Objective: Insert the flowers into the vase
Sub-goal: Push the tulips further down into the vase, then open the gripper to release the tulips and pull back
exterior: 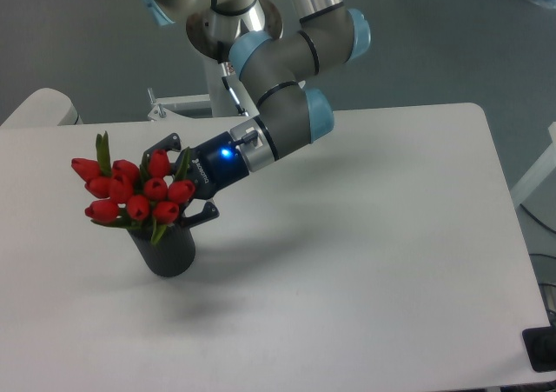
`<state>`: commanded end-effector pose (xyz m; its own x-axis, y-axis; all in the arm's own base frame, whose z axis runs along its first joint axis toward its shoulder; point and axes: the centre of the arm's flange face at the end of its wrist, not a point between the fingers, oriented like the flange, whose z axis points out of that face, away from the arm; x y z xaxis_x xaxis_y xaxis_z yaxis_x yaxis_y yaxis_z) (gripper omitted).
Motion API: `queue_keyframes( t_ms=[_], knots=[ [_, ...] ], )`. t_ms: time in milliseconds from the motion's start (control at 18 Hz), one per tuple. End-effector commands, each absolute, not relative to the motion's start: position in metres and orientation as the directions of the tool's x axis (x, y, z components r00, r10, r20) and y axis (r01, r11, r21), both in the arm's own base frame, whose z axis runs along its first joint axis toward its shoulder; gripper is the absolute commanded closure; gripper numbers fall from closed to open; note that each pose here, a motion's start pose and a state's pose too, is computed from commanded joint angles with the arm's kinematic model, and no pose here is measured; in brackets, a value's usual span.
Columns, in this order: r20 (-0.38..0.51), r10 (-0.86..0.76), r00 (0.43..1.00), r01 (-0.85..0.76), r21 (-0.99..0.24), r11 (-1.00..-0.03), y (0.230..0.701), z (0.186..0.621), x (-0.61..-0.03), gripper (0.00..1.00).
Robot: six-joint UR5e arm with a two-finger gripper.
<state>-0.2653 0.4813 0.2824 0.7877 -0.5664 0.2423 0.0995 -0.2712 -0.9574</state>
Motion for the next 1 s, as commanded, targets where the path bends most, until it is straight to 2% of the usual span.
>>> queue_keyframes(
  t_ms=[1000],
  knots=[
    [0.245, -0.505, 0.828, 0.119, -0.956, -0.269, 0.459, 0.287, -0.298, 0.15]
  ],
)
